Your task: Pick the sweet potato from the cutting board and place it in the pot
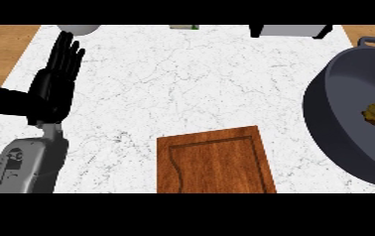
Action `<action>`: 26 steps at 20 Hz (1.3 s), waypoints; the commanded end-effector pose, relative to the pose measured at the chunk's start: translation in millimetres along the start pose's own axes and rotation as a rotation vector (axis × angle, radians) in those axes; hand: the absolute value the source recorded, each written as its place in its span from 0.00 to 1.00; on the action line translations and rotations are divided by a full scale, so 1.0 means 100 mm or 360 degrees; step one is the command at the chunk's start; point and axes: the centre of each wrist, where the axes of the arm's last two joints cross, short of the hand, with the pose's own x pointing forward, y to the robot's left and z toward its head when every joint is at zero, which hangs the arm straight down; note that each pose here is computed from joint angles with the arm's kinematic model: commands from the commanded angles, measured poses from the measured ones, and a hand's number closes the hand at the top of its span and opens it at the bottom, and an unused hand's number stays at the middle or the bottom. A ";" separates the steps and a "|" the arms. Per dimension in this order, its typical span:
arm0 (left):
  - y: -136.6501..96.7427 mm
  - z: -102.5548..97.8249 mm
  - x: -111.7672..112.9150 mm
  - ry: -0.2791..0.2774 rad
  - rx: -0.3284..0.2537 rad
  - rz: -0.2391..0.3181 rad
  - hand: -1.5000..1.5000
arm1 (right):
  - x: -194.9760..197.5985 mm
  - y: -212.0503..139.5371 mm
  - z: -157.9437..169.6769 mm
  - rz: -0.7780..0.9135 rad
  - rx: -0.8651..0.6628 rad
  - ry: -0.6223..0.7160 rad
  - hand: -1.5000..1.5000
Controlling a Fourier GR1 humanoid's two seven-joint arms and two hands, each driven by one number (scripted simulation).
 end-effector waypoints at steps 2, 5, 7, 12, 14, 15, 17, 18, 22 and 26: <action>0.10 0.04 -0.04 -0.0013 -0.0006 -0.0007 0.50 | -0.06 0.28 -0.18 -0.0190 0.0266 0.0042 0.00; -0.31 0.15 -0.07 0.0009 0.0007 0.0010 0.50 | -0.13 0.42 -0.17 -0.0227 0.0357 -0.0100 0.00; 0.13 0.03 0.02 -0.0017 0.0046 -0.0014 0.50 | -0.25 0.33 -0.16 -0.0291 0.0308 -0.0191 0.00; -0.09 0.02 0.05 0.0014 0.0036 0.0003 0.50 | -0.06 0.25 -0.41 -0.0669 0.0084 -0.0292 0.00; -0.12 0.05 -0.08 0.0015 0.0062 -0.0012 0.50 | -0.24 0.17 -0.30 -0.0814 0.0064 -0.0223 0.00; 0.08 0.13 -0.12 0.0045 0.0020 -0.0013 0.50 | -0.13 0.20 -0.36 -0.0848 0.0045 -0.0181 0.00; 0.04 0.02 -0.10 0.0025 0.0040 -0.0012 0.50 | -0.19 0.05 -0.42 -0.0966 0.0009 -0.0114 0.00; 0.02 0.03 0.04 0.0027 0.0049 -0.0007 0.50 | -0.21 -0.08 -0.43 -0.1033 -0.0018 -0.0069 0.00; 0.03 0.03 -0.02 0.0007 0.0038 -0.0010 0.50 | -0.58 -0.27 -0.23 -0.1207 -0.0132 -0.0017 0.00; 0.00 -0.04 -0.13 0.0003 0.0045 0.0003 0.50 | -0.66 -0.56 -0.31 -0.1290 -0.0257 -0.0015 0.00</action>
